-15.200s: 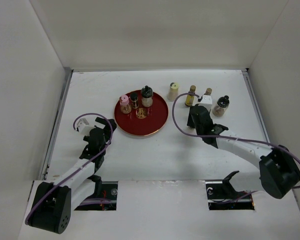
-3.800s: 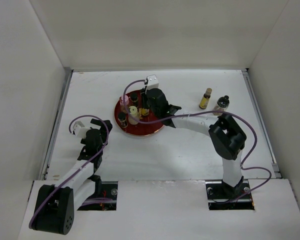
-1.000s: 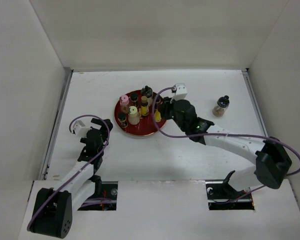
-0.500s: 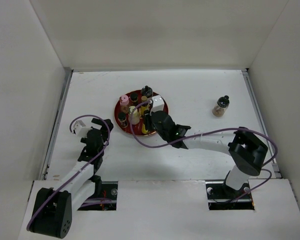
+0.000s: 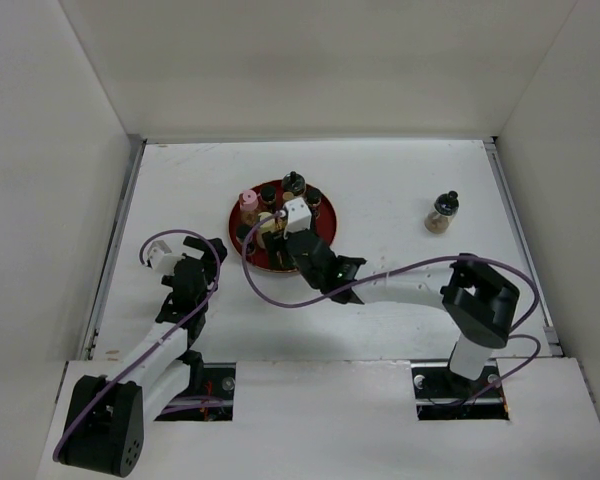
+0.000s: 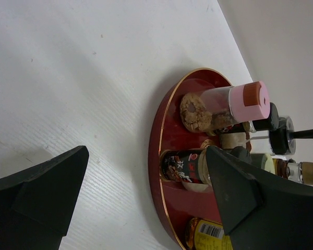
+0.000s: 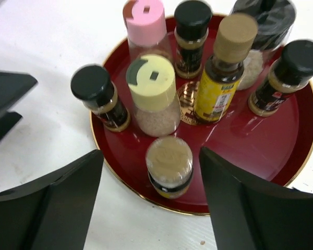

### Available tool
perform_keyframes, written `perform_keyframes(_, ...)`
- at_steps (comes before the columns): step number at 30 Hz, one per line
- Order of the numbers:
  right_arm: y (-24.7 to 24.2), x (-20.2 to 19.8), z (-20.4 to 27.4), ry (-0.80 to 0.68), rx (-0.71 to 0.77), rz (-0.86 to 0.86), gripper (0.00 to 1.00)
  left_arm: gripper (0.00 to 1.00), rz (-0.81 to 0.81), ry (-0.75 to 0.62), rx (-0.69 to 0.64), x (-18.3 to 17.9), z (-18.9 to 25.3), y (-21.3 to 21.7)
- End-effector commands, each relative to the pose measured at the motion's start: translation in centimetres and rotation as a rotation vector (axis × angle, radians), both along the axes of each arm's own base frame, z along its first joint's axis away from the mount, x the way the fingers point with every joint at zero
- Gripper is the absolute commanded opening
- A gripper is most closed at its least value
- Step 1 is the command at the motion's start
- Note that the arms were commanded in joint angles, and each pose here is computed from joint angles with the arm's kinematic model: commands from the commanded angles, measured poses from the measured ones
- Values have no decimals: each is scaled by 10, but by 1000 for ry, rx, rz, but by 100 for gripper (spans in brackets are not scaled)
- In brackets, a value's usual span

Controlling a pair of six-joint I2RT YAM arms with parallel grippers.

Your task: Organize the condiment bottles

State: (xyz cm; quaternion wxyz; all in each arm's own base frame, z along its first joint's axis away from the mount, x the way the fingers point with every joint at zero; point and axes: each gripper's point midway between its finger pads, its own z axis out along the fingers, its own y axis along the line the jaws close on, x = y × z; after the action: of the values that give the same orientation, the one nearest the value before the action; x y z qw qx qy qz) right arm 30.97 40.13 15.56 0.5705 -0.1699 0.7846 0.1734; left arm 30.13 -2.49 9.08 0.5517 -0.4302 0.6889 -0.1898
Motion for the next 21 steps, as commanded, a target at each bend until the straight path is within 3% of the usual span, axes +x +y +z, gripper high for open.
perform_keyframes(1,-6,6,76,-96,171,-25,82,100,-6,-67,-14,8,20,-2)
perform_keyframes(5,-62,21,110,-122,262,-109,86,100,4,-78,-13,7,23,0)
perform_keyframes(7,-102,34,119,-130,302,-176,82,100,-6,-67,-14,7,19,-2)
perform_keyframes(11,-210,64,120,-142,322,-431,43,100,-6,-69,-15,7,20,-3)
perform_keyframes(13,-276,76,113,-138,290,-623,37,100,-9,-63,-14,8,18,-4)
perform_keyframes(16,-347,86,98,-113,237,-822,46,100,-19,-62,-21,8,18,-6)
perform_keyframes(19,-385,96,82,-81,176,-922,79,100,-12,-67,-20,7,19,-5)
perform_keyframes(21,-404,104,68,-40,131,-973,89,100,-19,-56,-20,8,17,-6)
